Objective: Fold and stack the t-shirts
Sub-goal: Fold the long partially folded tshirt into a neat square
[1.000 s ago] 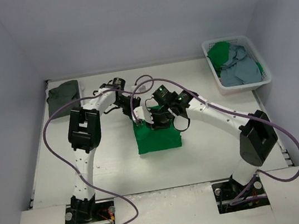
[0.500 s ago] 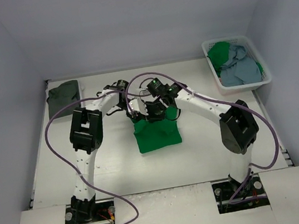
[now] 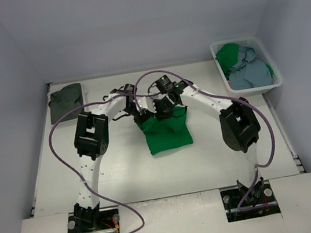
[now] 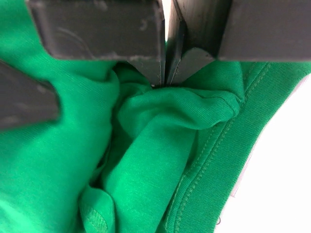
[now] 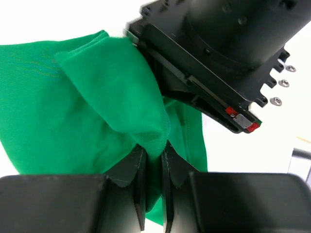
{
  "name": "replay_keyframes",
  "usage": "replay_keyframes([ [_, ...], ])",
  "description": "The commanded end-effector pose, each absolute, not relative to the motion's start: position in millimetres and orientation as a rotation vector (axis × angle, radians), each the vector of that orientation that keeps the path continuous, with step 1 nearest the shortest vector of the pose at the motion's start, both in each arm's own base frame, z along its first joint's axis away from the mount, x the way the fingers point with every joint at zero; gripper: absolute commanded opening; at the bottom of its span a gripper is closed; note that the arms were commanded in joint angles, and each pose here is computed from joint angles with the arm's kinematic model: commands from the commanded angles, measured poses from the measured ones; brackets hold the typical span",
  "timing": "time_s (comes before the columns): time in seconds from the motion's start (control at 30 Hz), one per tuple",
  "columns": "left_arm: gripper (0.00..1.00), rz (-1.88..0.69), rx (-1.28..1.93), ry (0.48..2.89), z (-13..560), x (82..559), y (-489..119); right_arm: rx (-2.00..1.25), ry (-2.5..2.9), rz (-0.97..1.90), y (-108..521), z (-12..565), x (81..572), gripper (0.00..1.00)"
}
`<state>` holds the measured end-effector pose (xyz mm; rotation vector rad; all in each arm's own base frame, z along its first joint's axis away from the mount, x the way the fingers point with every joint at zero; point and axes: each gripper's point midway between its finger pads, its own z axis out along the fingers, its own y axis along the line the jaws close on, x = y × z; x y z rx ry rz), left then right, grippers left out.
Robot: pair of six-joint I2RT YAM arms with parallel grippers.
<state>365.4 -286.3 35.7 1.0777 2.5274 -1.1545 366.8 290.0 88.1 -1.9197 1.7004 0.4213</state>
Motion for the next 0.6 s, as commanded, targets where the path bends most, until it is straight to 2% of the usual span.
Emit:
replay_keyframes([
  [0.0,0.0,-1.142,1.132,2.514,40,362,-289,-1.884,1.683,0.345,283,93,398,0.0],
  [0.17,0.0,-1.121,1.141,2.506,44,361,-287,-1.887,1.72,0.362,280,77,400,0.0],
  [0.23,0.01,-1.113,1.144,2.498,49,363,-285,-1.878,1.735,0.362,280,74,402,0.03],
  [0.4,0.09,-1.077,1.166,2.46,68,366,-280,-1.82,1.777,0.382,281,71,409,0.1],
  [0.47,0.12,-1.069,1.177,2.439,76,366,-278,-1.787,1.774,0.385,283,76,413,0.16],
  [0.5,0.12,-1.058,1.174,2.443,78,368,-275,-1.759,1.763,0.359,285,81,420,0.24],
  [0.57,0.12,-1.05,1.168,2.424,88,372,-271,-1.715,1.779,0.348,285,86,422,0.34],
])
